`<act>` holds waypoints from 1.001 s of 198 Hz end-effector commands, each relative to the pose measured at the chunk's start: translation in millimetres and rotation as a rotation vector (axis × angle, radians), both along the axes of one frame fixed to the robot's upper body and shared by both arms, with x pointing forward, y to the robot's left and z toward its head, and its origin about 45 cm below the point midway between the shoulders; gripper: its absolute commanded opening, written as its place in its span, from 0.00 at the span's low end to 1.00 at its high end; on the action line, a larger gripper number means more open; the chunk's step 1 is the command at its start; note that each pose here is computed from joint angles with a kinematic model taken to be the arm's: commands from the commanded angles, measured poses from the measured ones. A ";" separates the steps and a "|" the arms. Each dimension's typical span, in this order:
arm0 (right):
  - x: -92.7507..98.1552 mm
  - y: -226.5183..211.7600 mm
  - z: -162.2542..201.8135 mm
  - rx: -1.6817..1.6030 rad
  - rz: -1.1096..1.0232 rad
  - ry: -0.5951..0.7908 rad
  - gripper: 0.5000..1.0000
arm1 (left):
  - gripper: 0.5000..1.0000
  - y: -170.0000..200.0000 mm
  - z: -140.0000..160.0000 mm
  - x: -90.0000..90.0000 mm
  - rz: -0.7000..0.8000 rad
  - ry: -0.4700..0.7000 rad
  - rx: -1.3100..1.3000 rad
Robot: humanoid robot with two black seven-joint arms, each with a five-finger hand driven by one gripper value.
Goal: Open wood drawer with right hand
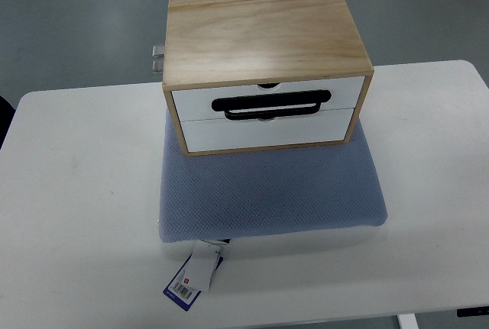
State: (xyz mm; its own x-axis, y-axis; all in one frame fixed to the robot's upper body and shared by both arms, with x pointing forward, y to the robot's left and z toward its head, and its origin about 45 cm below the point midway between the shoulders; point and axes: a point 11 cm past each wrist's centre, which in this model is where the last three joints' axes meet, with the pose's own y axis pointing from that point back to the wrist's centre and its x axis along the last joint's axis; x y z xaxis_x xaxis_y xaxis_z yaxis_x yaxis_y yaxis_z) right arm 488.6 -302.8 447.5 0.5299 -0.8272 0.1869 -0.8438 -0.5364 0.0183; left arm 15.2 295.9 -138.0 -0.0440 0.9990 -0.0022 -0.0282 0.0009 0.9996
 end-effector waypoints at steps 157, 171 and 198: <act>-100.6 220.9 8.1 -1.172 0.448 0.080 0.87 | 1.00 0.5 1.3 16.8 -0.013 -0.028 -0.003; -105.5 219.1 -5.2 -1.151 0.468 0.141 0.87 | 1.00 0.5 1.3 16.8 -0.013 -0.028 -0.003; -102.8 211.5 -24.7 -1.119 0.449 0.207 0.87 | 1.00 0.5 1.3 16.8 -0.013 -0.028 -0.003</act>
